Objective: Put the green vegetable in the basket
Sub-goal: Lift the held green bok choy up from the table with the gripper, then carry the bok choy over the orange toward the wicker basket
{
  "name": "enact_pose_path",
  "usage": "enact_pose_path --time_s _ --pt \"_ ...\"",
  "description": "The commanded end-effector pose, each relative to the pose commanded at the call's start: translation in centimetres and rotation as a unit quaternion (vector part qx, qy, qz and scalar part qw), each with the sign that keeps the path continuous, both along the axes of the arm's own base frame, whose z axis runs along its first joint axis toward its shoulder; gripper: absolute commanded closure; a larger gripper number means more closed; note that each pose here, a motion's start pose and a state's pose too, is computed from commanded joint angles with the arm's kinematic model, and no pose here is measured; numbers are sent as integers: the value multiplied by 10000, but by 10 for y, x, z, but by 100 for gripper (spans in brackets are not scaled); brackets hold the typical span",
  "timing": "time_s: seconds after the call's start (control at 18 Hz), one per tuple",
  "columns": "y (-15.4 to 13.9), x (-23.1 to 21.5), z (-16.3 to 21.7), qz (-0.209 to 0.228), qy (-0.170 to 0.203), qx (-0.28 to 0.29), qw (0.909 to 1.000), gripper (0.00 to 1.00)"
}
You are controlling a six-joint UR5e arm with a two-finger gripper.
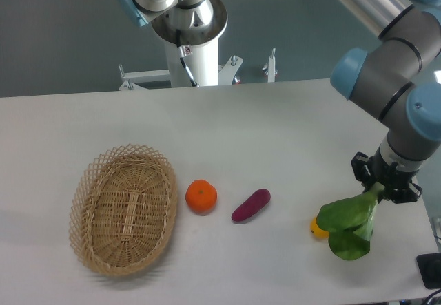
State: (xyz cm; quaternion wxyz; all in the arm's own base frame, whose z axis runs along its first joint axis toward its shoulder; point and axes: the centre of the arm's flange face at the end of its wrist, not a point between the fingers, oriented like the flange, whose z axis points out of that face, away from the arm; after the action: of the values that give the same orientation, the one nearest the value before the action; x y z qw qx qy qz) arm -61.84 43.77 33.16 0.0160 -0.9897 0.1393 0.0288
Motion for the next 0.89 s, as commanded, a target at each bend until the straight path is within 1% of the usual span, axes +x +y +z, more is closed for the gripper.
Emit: enact_pose_path --time_s 0.61,0.83,0.89 --pt "3 6 0 -19 -51 36 10000 84" --pt "18 27 1 -21 -123 69 9999 84" --pt "27 38 2 -55 -161 120 9998 84"
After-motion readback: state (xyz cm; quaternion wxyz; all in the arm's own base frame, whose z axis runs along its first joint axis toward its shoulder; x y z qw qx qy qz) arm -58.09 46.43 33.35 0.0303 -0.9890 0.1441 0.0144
